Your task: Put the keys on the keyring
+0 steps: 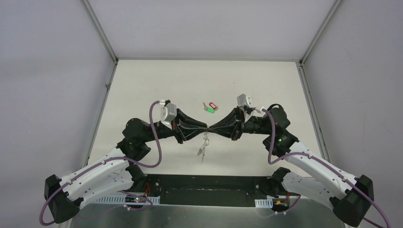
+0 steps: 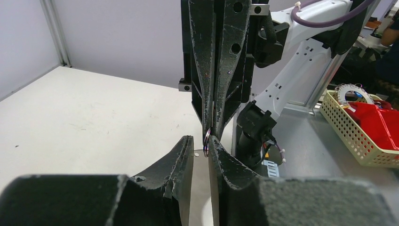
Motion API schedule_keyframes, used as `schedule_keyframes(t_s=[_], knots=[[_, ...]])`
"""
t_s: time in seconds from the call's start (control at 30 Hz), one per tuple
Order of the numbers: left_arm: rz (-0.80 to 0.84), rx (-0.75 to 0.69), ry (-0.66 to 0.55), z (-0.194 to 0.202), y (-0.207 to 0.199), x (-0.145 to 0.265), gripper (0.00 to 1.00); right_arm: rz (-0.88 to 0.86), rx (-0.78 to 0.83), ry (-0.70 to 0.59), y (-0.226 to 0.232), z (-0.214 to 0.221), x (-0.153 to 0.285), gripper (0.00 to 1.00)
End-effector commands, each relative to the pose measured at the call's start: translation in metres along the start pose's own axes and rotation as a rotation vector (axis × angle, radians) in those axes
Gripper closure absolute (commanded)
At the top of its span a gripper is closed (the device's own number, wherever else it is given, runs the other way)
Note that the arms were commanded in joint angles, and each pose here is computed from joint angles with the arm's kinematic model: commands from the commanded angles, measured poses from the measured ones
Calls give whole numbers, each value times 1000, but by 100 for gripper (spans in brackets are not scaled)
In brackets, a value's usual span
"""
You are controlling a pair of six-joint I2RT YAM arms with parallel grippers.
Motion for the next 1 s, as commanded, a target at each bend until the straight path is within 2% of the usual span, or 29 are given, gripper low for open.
schedule_keyframes(t_s=[0.0,0.13,0.27,0.47,0.53,0.6,0.67,0.77,0.97], knots=[[10,-3,8,-4,0,-4,80,-48,48,-43,10,-14,-1,100],[13,-4,23,-2,-1,-3,82,-52,45,-41,10,-13,-2,100],[21,-15,25,-2,-2,-3,100,-55,40,-38,11,-13,-2,100],[15,-19,26,-8,-1,-3,100,-34,23,-29,8,-11,-2,99],[2,-17,63,-8,0,-2,100,-18,27,-24,7,-11,0,83],[-5,-14,127,-8,1,-1,100,-5,35,-21,8,-12,2,56],[-7,-11,205,-7,2,2,100,11,43,-14,8,-13,4,41],[-3,-3,333,-8,2,6,100,43,44,5,7,-13,7,32],[18,40,500,-20,0,9,100,75,26,28,1,-12,6,31]])
Point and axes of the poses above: each gripper's point midway between its finger pads, its own x axis back along the fingers, its own y axis along the line the jaws close on, z = x × y, the point moved 4 cm from there along x, back along the fingers, and after that the axes turned 4 degrees about -x, right-handed, at the moved point
